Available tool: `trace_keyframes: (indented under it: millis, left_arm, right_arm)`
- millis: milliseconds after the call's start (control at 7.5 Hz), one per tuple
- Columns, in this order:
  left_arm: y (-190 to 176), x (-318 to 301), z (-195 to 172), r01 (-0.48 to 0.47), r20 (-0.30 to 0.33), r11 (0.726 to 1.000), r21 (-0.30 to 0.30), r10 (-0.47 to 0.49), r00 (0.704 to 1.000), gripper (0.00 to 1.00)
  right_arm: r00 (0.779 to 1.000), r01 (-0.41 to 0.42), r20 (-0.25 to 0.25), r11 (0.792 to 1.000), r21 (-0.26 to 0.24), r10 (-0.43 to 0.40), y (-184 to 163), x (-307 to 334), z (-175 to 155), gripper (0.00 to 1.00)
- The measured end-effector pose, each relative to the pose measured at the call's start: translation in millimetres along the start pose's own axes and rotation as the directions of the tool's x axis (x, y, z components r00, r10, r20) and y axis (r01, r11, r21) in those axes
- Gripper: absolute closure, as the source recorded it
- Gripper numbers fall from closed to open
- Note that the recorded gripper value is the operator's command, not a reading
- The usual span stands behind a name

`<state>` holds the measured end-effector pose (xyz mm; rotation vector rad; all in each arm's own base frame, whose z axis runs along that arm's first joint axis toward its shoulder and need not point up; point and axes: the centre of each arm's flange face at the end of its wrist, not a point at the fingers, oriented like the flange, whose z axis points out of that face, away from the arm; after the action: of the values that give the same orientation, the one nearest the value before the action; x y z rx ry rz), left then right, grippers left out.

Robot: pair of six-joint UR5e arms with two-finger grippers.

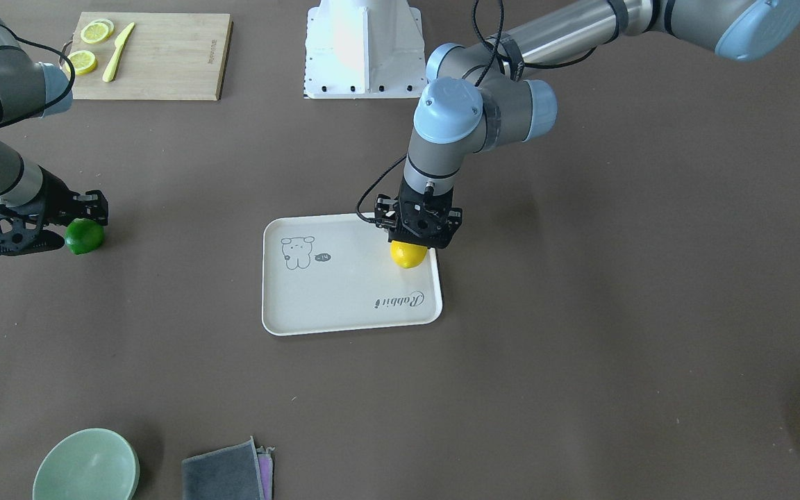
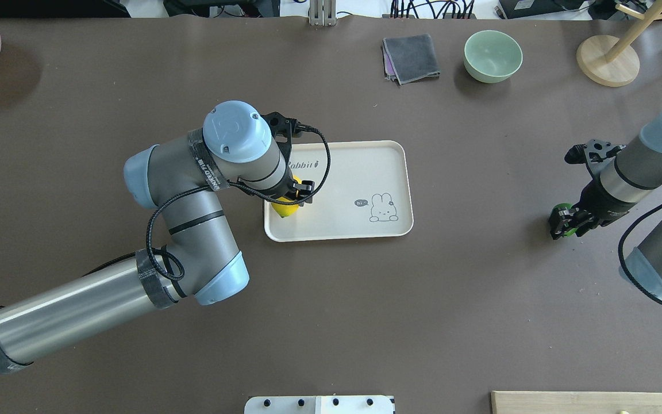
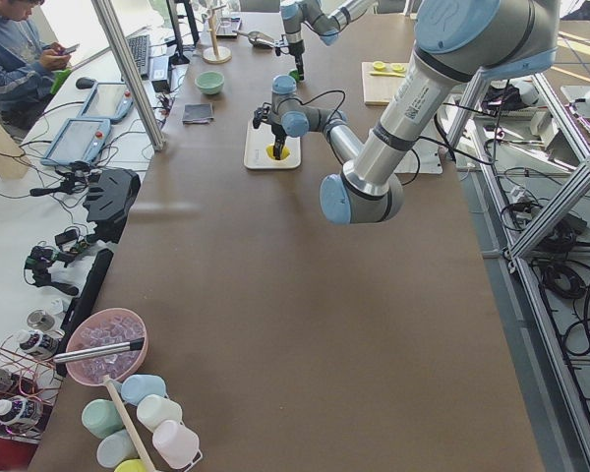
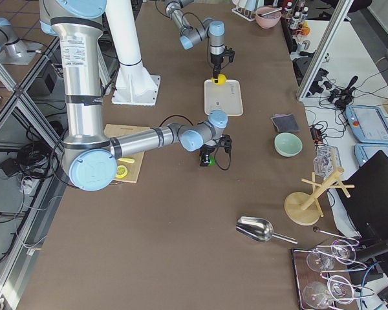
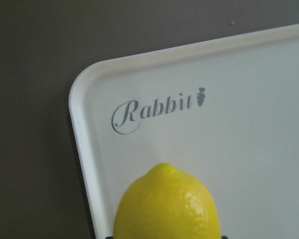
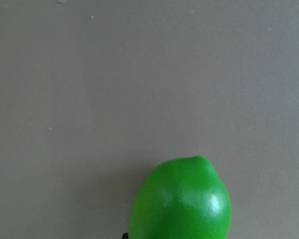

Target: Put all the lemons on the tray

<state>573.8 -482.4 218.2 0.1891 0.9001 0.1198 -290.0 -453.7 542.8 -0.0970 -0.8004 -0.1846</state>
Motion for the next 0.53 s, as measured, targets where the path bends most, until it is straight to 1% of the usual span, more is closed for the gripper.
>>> trace_keyframes:
  millis: [267, 533]
  left_arm:
    - [-5, 8, -12, -0.001, -0.013, 1.000, 0.013, 0.001, 1.000, 0.03]
    - [-16, -12, -41, 0.003, -0.033, 0.999, 0.044, -0.001, 0.999, 0.03]
  right_arm:
    - [0.999, 0.017, 0.027, 0.999, 0.037, -0.018, -17, -23, -20, 1.00]
    - [0.998, 0.024, 0.049, 0.997, 0.077, -0.028, -46, -69, -47, 1.00]
